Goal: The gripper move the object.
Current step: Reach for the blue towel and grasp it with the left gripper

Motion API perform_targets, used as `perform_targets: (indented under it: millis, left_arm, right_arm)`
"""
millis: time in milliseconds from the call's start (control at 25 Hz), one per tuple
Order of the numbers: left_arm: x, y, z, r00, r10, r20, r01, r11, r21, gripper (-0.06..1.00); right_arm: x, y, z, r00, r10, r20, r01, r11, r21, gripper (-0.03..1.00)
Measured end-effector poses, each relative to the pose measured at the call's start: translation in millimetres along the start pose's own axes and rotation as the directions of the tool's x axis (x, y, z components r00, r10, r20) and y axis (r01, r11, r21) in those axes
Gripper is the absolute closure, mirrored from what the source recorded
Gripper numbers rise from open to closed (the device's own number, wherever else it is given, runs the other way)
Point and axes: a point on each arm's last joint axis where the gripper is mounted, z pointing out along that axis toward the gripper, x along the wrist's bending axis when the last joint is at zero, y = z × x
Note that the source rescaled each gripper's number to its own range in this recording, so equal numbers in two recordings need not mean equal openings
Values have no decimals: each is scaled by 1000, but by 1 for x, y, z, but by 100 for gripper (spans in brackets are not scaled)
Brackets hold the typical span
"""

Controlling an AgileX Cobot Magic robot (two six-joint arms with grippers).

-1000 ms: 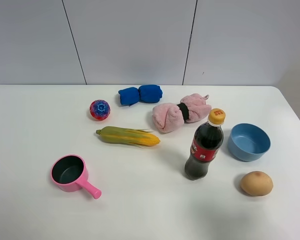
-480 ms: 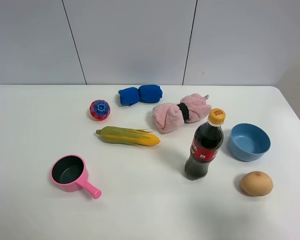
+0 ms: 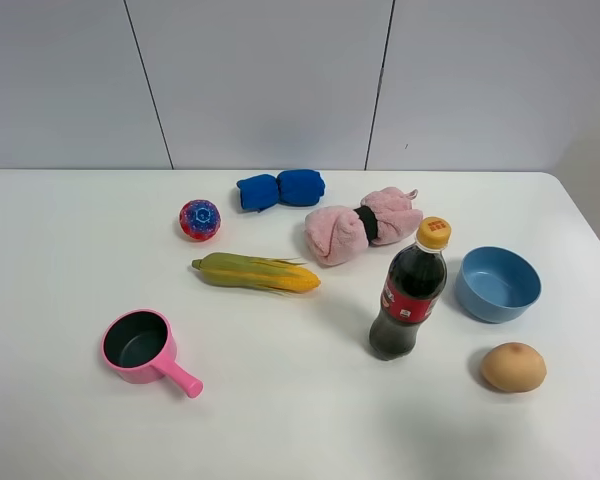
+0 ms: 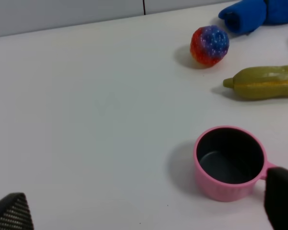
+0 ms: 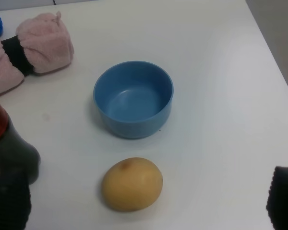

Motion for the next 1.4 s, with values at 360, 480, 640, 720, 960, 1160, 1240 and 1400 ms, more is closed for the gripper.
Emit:
perform_targets:
  millis: [360,480,640,720,960,1160,1240,1400]
  left_arm:
    - [0,3,-3,999,33,-3,-33,999,-21,-3]
    - [1,17,-14,997,69,-18,-71,989,-128,0]
    - [0,39,-30,998,67,-14,-68,969,-238,3]
    - [-1,51,-31,998,65,8,-61,969,-240,3]
    - [-3,93,-12,990,113,87,-91,970,-224,6]
    - [-7,126,20,971,142,194,-112,981,-160,6]
    - [-8,137,36,959,159,234,-132,983,-127,6]
    - [-9,150,71,930,182,319,-183,983,-27,6]
  right_arm:
    - [0,0,0,1000,0,0,0,1000,0,-3]
    - [0,0,0,1000,0,0,0,1000,0,-3]
    - [0,0,0,1000,0,0,0,1000,0,-3]
    - [0,0,0,1000,0,0,0,1000,0,-3]
    - [0,0,0,1000,0,0,0,1000,0,-3]
    - [0,0,0,1000,0,0,0,1000,0,-3]
    - [0,0,0,1000,0,0,0,1000,0,-3]
    - [0,0,0,1000,0,0,0,1000,0,-3]
